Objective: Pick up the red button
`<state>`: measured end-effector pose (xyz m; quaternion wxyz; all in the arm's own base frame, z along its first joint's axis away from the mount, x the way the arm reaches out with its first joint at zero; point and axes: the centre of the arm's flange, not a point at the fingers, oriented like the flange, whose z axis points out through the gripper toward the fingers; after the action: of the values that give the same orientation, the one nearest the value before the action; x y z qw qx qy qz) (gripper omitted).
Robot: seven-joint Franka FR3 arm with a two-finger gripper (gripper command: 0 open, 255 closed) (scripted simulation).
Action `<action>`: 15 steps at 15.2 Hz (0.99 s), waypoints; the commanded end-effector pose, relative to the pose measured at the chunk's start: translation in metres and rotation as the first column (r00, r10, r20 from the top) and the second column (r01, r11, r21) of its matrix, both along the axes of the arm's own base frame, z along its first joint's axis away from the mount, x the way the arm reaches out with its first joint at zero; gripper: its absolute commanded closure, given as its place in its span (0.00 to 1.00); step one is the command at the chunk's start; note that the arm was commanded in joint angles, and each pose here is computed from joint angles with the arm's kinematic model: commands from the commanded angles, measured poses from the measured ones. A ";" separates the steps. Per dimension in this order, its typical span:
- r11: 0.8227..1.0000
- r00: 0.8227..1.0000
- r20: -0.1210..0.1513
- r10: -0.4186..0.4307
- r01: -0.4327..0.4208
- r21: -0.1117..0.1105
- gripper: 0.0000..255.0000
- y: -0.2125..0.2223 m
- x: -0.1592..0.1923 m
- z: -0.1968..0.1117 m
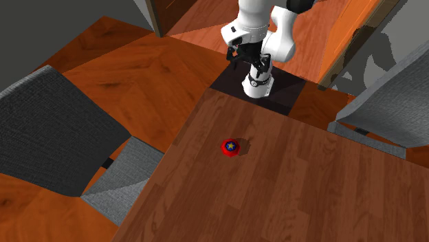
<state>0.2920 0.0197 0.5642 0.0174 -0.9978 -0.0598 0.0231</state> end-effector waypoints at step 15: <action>0.984 0.980 0.115 -0.159 0.167 -0.057 0.00 0.082 0.141 -0.064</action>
<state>0.4241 0.0953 0.5047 -0.0152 -0.9994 0.0154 -0.0272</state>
